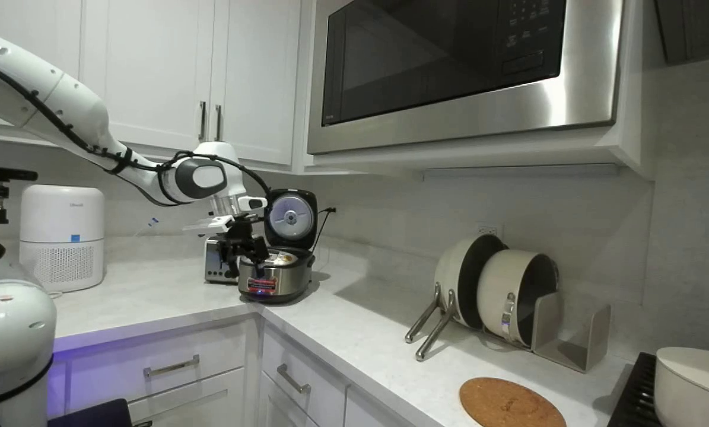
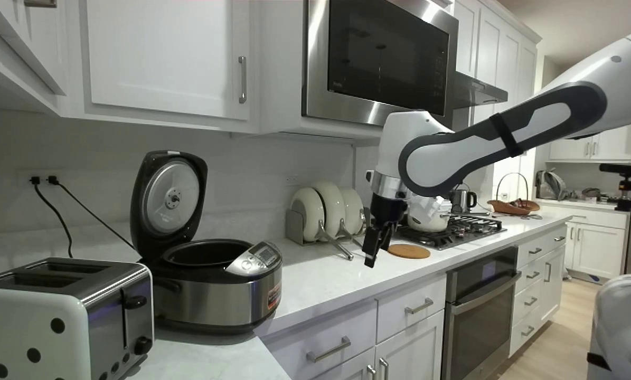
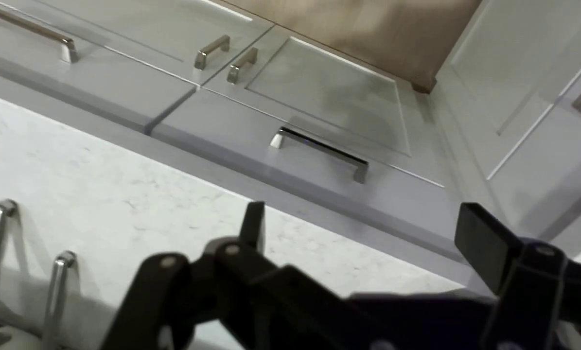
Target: Push the black lever of the bread toaster down
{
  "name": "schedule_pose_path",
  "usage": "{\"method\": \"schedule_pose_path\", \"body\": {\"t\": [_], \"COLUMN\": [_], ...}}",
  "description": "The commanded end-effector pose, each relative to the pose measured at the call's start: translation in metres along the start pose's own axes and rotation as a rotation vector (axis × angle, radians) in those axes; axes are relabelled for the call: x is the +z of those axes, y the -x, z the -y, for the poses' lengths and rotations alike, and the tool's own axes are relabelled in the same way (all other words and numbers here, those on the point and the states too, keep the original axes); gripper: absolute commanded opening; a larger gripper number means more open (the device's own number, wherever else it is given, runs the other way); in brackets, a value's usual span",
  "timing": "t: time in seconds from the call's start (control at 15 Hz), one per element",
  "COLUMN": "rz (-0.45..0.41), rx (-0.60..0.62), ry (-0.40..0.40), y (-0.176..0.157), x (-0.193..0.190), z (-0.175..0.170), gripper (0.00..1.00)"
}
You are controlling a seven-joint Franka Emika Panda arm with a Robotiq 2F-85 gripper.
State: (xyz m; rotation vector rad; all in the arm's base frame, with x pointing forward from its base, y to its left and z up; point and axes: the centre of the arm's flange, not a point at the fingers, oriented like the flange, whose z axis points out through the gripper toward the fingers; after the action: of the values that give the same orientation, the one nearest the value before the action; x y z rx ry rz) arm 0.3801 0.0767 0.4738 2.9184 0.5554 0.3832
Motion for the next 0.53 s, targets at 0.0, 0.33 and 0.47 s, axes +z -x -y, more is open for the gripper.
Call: {"method": "schedule_pose_path", "body": {"t": [0.0,0.33,0.47], "rz": [-0.039,-0.085,-0.101], "rx": [-0.131,-0.255,-0.299], "ry": [-0.105,-0.2,-0.224], "y": [-0.006,-0.017,-0.02], "x": [0.0,0.003,0.005], "z": [0.04,0.093,0.113], "gripper": [1.0,1.0,1.0]}}
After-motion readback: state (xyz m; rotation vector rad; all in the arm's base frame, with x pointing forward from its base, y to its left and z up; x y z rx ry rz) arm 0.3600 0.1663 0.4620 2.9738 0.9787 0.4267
